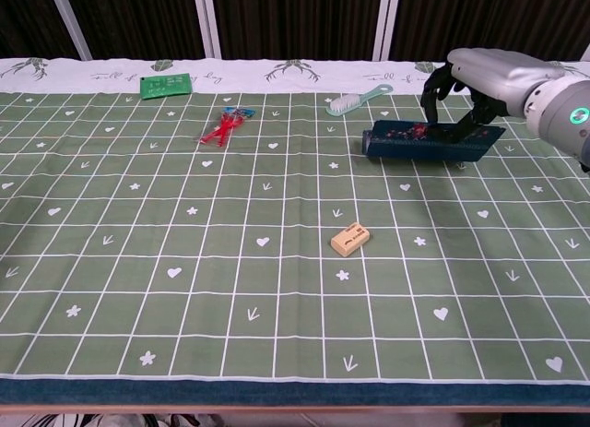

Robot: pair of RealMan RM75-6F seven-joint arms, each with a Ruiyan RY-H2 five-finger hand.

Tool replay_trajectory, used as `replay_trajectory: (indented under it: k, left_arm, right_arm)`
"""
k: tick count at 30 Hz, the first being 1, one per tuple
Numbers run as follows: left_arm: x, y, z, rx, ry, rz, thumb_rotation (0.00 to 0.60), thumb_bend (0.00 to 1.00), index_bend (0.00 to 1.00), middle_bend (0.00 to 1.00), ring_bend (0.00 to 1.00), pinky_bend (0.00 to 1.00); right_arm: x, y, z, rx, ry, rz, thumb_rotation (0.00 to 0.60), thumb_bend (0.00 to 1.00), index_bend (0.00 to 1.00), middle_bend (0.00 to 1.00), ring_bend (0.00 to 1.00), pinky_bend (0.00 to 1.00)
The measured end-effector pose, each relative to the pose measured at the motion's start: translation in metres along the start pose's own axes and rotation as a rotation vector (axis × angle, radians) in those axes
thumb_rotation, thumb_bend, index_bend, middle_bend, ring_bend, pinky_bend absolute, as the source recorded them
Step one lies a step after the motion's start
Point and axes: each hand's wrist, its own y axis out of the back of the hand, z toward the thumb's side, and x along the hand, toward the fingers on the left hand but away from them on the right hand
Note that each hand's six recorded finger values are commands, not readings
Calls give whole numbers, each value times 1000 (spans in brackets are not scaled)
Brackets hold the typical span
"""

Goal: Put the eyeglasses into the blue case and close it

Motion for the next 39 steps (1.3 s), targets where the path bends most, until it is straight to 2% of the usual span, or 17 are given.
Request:
replay_trajectory:
  k: [11,24,39]
  left_arm:
    - [0,0,0,0,1,-2,600,354,173,0,0,0]
    - [0,0,0,1,0,-1,600,354,174,0,0,0]
    - [0,-1,-1,3,5,-7,600,354,174,0,0,0]
  right_arm:
    - [-9,1,-4,5,-22,93,600,628,721,299,266,211]
    - [-23,4,1,0,-35,150,600,632,722,272,236,211]
    - [-44,9,-9,7,-90,211,600,640,726,247,220,211]
